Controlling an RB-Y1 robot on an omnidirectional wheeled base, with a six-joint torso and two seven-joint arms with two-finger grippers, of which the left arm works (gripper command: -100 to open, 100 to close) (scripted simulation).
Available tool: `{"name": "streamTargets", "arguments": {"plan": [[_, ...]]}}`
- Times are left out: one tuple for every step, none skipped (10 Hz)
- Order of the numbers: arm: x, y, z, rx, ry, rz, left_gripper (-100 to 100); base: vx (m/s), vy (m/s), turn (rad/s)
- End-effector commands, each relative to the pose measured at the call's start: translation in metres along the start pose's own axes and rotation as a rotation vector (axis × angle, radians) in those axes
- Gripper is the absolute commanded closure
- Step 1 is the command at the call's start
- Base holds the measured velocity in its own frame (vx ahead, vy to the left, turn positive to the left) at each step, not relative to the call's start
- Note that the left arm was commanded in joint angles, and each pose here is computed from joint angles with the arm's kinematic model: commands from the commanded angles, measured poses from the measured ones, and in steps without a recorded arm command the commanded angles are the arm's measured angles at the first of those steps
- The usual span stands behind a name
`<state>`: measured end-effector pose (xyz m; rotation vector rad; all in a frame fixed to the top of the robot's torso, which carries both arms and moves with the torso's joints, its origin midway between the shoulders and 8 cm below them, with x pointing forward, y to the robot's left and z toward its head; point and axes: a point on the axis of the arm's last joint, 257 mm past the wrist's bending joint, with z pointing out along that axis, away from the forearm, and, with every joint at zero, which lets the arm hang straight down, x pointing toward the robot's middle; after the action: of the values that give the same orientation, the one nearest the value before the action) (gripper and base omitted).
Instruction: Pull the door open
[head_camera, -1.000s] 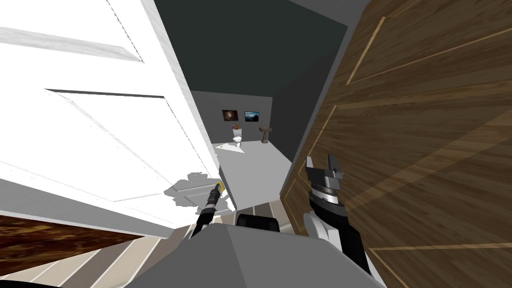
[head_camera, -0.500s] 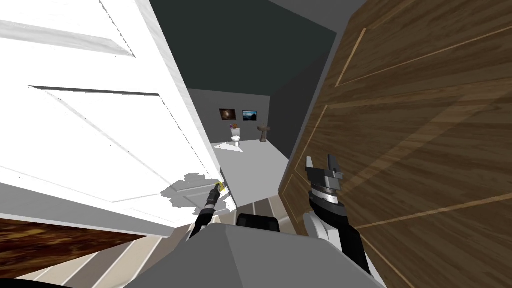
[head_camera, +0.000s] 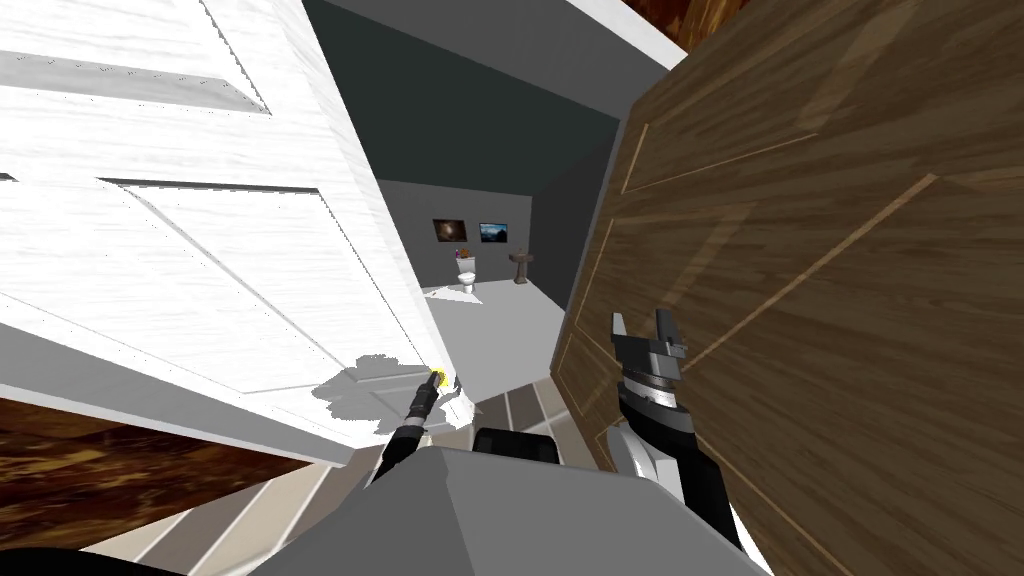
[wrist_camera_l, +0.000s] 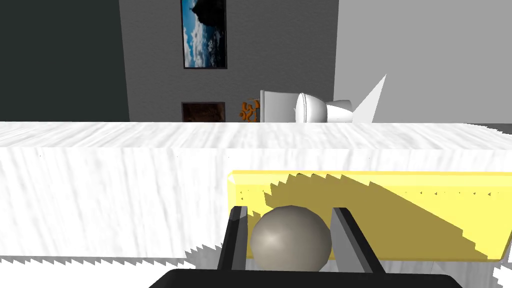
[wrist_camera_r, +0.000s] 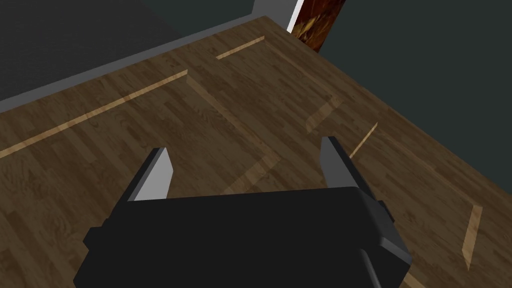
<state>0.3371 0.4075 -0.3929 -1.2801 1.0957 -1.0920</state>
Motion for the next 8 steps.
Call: {"name": "streamTargets", "arguments": {"plan": [[-0.001,-0.001,-0.0041,0.003,0.018,-0.001,100,-0.214,0.021,-0.093],[0.001,0.001,-0.0023,-0.001,0.013,-0.001,100,-0.094,0.001,-0.023],[0.001,0.002,-0.0129,-0.004,0.034,-0.001,100,-0.170,0.025,-0.131],[0.001,0.002,-0.0151,-0.004,0.039,-0.001,100,-0.224,0.052,-0.146],[0.000,0.001,-0.0226,-0.001,0.057,0.000,100,-0.203,0.034,-0.136],[0.000,0.001,-0.0279,0.000,0.070,0.001,100,-0.232,0.012,-0.118],[0.000,0.000,-0.0331,0.001,0.082,0.001,100,-0.236,0.031,-0.125],[0.000,0.000,-0.0381,0.002,0.094,0.000,100,-0.207,0.042,-0.111]]}}
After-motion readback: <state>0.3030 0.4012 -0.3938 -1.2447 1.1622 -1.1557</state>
